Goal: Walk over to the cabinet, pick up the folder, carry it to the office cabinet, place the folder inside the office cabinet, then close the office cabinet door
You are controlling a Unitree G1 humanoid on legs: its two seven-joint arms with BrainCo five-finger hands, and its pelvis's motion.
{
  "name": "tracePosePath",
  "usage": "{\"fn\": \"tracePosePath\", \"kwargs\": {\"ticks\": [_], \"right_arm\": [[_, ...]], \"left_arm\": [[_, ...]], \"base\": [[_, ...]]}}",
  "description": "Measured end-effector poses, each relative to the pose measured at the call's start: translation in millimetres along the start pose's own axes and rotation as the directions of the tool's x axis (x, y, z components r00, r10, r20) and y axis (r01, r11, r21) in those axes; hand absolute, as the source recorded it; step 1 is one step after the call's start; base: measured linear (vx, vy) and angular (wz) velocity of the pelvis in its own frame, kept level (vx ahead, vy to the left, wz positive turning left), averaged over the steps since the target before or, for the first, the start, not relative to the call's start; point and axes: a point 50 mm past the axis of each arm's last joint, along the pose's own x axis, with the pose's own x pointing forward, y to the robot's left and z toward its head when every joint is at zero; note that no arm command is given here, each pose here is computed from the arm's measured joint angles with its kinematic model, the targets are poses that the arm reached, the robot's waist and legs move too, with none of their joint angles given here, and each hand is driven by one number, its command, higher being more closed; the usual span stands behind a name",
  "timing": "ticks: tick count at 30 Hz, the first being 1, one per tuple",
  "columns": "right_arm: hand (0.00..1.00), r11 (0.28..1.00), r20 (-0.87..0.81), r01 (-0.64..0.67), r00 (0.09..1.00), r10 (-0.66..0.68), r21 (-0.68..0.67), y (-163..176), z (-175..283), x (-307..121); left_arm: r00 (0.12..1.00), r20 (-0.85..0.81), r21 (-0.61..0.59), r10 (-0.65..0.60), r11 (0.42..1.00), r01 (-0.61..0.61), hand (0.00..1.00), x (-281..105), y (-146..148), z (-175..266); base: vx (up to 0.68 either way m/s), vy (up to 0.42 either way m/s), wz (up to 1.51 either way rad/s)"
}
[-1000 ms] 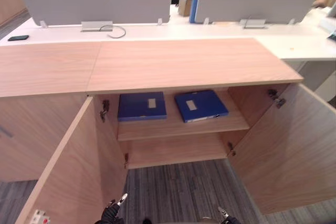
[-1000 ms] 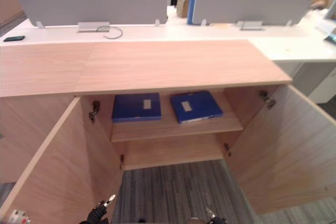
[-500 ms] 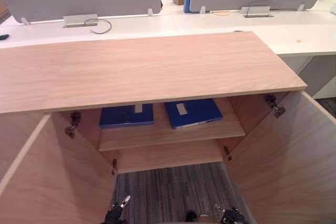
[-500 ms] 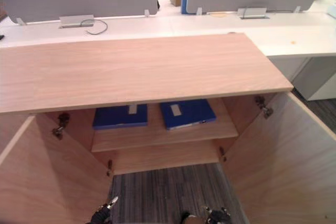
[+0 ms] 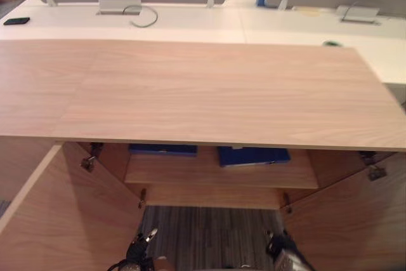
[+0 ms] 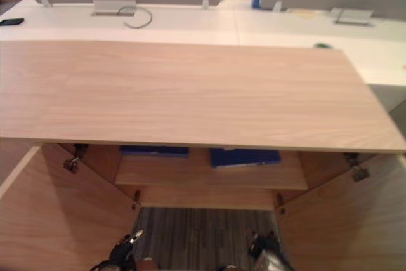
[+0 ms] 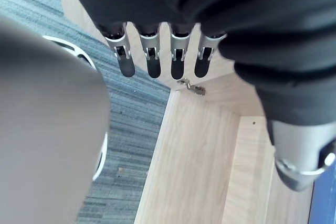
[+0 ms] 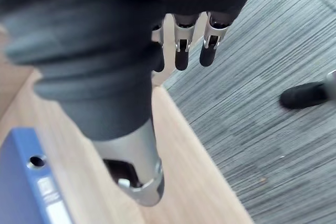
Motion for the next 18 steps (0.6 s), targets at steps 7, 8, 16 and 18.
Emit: {"fn": "tracePosePath", "kwargs": {"ticks": [7, 8, 16, 18], "right_arm": [[0.0, 0.996, 0.396, -0.057, 0.915, 0.079, -0.066, 40.2, 93.7, -16.8], [0.0, 0.994, 0.493, -0.066, 0.864, 0.102, -0.092, 47.6, 118.1, -26.0], [0.0, 0.986, 0.773, 0.032, 0.626, 0.106, -0.161, 37.2, 203.0, -58.1], [0.0, 0.981, 0.806, 0.072, 0.582, 0.104, -0.179, 31.4, 219.8, -61.8]], "left_arm": [[0.997, 0.082, -0.005, 0.007, 1.0, -0.007, 0.0, 2.0, -4.1, 18.7], [0.995, 0.102, -0.009, 0.005, 1.0, -0.004, 0.0, 1.8, -5.9, 22.3], [0.983, 0.186, -0.018, -0.006, 1.0, 0.009, 0.0, 7.2, -11.1, 49.2], [0.976, 0.218, -0.019, -0.006, 1.0, 0.01, 0.0, 7.8, -10.4, 57.5]], "base": [[0.01, 0.232, -0.18], [-0.11, 0.093, -0.5], [-0.17, 0.04, -0.3], [-0.15, -0.007, 0.1]]}}
